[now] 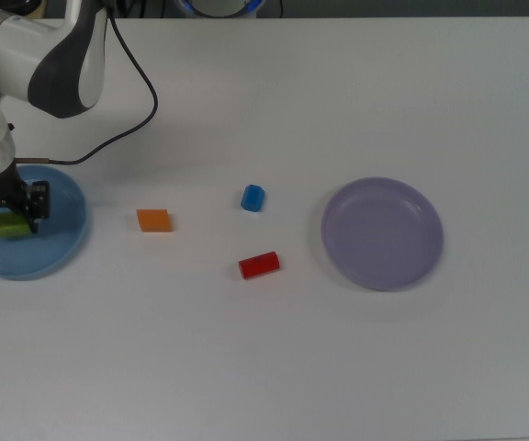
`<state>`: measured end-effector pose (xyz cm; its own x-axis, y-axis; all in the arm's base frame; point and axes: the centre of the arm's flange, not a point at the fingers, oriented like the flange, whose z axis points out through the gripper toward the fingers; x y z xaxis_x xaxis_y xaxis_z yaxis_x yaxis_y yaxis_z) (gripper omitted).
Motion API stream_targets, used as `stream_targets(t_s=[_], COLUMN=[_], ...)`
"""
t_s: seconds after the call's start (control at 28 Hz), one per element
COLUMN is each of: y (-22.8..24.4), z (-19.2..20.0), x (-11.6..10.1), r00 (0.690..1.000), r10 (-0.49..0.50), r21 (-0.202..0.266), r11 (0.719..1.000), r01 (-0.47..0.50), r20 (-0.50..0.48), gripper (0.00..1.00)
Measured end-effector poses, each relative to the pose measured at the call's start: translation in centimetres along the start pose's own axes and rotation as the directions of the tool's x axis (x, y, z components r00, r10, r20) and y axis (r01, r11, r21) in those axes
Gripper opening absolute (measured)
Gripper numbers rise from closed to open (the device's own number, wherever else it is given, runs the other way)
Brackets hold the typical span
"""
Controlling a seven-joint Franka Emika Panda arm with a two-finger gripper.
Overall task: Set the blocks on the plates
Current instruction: 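Carry the green block onto the light blue plate and release, then lower the gripper onto the orange block and grasp it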
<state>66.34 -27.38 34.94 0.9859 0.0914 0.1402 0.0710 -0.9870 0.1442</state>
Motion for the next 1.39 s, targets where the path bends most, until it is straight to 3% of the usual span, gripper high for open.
stream_targets(t_s=[0.21,0.36,0.46,0.68,1.0,1.39], y=[-0.3,-0.7,-1.0,-3.4,-12.7,-19.6], z=[-0.1,-0.4,-0.9,-2.8,-4.1,-0.2], x=[0.2,0.5,0.8,1.5,1.6,0.7], r00=[1.0,1.0,1.0,1.0,0.985,0.978], r10=[-0.005,-0.012,-0.017,0.012,0.144,0.087], r21=[0.001,0.001,0.0,0.019,0.056,0.084], r11=[1.0,1.0,1.0,1.0,0.987,0.991], r01=[0.005,0.012,0.017,-0.012,-0.15,-0.104], r20=[-0.003,-0.009,-0.017,-0.008,0.096,0.19], gripper=[0.73,0.92,1.0,1.0,1.0,1.0])
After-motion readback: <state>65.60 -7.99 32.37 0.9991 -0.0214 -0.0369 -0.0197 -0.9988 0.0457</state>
